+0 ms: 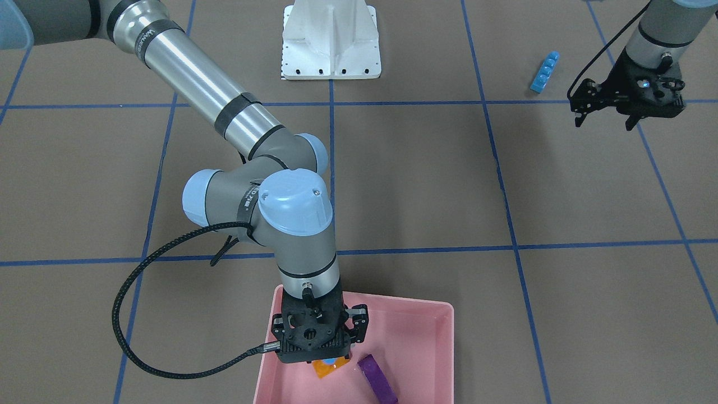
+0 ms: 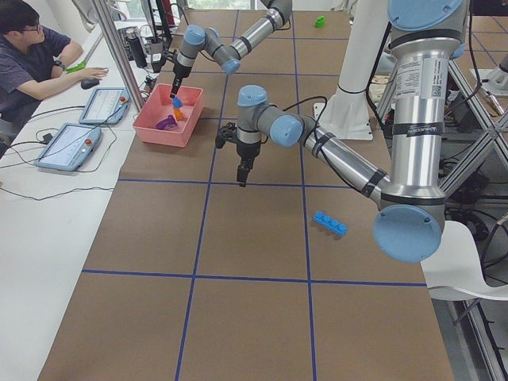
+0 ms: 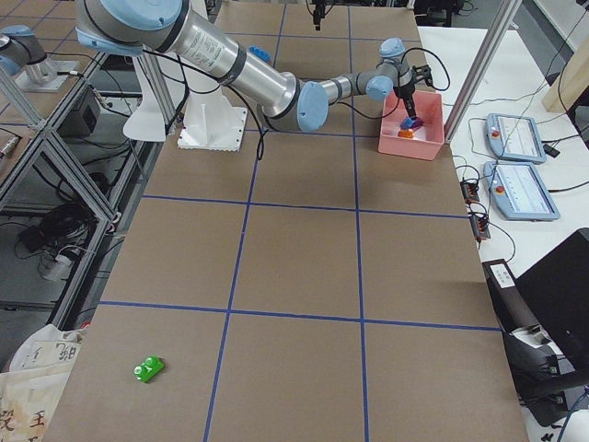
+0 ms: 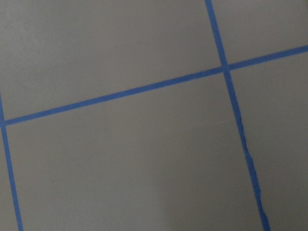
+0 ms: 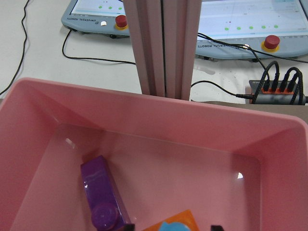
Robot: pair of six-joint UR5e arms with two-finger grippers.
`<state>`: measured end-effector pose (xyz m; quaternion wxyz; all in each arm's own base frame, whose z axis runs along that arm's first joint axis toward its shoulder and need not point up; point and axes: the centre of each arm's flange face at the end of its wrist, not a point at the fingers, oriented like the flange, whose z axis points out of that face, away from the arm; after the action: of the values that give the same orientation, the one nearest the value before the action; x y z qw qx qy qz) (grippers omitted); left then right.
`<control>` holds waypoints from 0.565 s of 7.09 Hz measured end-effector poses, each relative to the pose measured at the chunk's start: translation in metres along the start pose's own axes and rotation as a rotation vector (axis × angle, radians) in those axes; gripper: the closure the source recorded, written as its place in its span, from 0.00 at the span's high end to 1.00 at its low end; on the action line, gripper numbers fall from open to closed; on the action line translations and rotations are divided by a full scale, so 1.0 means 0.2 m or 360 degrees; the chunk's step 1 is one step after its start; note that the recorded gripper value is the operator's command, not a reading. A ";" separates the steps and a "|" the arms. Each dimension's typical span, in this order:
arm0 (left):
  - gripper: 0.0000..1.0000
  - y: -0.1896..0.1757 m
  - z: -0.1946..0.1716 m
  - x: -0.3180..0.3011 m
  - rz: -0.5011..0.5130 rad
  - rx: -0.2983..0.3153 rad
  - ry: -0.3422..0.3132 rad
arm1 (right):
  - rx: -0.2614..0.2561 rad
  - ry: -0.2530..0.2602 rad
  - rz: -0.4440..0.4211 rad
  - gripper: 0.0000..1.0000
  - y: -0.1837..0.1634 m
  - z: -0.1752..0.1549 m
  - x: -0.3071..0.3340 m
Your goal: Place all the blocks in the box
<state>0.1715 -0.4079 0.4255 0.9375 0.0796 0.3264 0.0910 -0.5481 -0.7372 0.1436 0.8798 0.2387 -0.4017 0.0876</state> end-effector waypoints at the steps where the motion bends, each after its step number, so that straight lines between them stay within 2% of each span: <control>1: 1.00 0.16 0.06 -0.09 0.0004 0.0013 0.0042 | -0.0022 -0.0032 0.0033 1.00 -0.04 -0.04 -0.02; 2: 1.00 0.33 0.14 -0.14 -0.0023 0.0009 0.0093 | -0.0068 -0.0065 0.0062 1.00 -0.09 -0.11 -0.03; 4: 1.00 0.63 0.31 0.01 -0.0089 -0.0038 0.0147 | -0.0221 -0.0051 0.0109 1.00 -0.17 -0.35 -0.06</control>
<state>0.1979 -0.2906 0.4983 0.9245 0.0549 0.3703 0.0722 -0.4972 -0.7324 0.0823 0.8842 0.1645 -0.4288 0.0856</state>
